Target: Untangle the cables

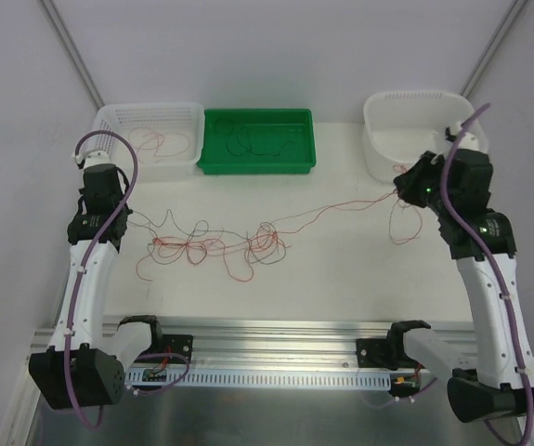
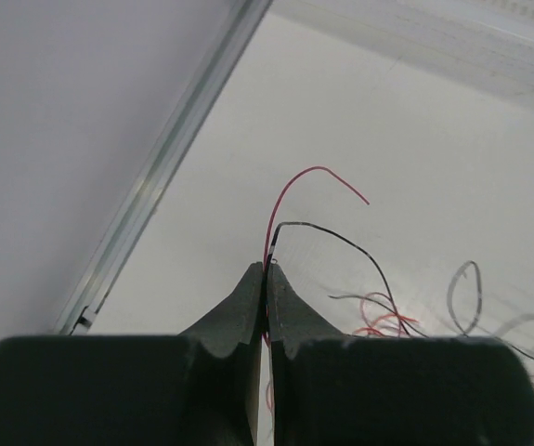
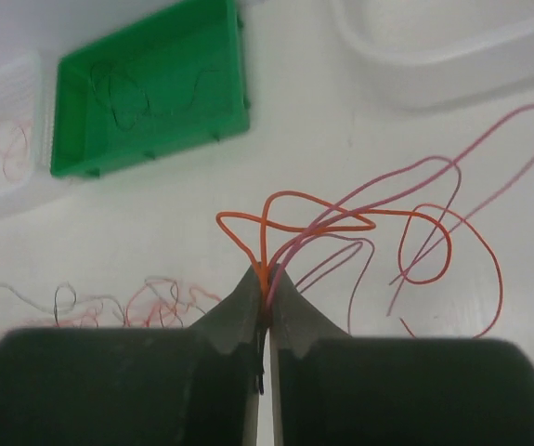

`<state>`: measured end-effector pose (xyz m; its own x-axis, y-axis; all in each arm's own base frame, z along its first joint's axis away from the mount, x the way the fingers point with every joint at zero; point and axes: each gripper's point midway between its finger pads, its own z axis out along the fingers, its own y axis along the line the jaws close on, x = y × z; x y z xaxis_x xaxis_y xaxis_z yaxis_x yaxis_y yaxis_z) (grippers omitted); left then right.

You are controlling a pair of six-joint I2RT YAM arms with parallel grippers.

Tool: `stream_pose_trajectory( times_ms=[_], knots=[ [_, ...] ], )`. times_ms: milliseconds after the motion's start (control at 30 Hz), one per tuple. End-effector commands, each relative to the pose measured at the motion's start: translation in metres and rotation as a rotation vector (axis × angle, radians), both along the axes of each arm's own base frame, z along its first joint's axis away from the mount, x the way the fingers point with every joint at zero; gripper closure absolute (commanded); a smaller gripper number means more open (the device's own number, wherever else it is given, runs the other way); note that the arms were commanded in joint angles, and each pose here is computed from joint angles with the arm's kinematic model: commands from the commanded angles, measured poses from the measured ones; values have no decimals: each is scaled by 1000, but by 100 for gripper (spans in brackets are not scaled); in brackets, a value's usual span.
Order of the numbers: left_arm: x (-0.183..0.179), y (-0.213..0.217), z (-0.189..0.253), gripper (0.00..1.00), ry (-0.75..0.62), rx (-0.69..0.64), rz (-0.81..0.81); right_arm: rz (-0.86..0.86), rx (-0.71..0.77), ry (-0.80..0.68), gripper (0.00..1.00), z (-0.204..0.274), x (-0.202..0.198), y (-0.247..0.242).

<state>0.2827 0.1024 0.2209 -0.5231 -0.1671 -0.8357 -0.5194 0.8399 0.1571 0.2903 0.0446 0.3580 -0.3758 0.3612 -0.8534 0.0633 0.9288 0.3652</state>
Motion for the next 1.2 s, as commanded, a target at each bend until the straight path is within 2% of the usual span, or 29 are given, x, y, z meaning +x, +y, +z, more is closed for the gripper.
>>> stream_pose_trajectory(
  times_ms=[0, 33, 67, 100, 167, 200, 300, 467, 633, 733, 867, 1000, 1167],
  knots=[
    [11, -30, 5, 100, -74, -118, -148, 211, 60, 200, 94, -78, -5, 57],
    [15, -43, 1, 100, -76, -163, -208, 217, 44, 243, 92, -99, -8, 62],
    [17, -48, -1, 100, -74, -185, -231, 222, 20, 342, 88, -140, -14, 66],
    [19, -55, -1, 100, -77, -204, -259, 233, 3, 397, 72, -162, -22, 72],
    [22, -67, -3, 100, -81, -248, -311, 228, -33, 517, 58, -205, -38, 71],
    [23, -70, -3, 100, -82, -260, -325, 234, -63, 545, 47, -216, -44, 73],
    [25, -84, -5, 100, -93, -304, -380, 278, -129, 531, 30, -221, -54, 82],
    [27, -96, -7, 100, -88, -340, -431, 400, -270, 441, 26, -193, -54, 104],
    [27, -103, -10, 100, -79, -348, -454, 500, -243, 393, 27, -177, -41, 145],
    [28, -104, -13, 100, -71, -343, -454, 528, -280, 388, 28, -175, -32, 167],
    [28, -107, -13, 100, -68, -351, -464, 548, -286, 458, 30, -200, -20, 194],
    [28, -109, -13, 100, -68, -351, -473, 487, -283, 543, 39, -238, -10, 203],
    [29, -109, -14, 100, -65, -358, -474, 443, -217, 633, 43, -278, -14, 215]
  ],
)
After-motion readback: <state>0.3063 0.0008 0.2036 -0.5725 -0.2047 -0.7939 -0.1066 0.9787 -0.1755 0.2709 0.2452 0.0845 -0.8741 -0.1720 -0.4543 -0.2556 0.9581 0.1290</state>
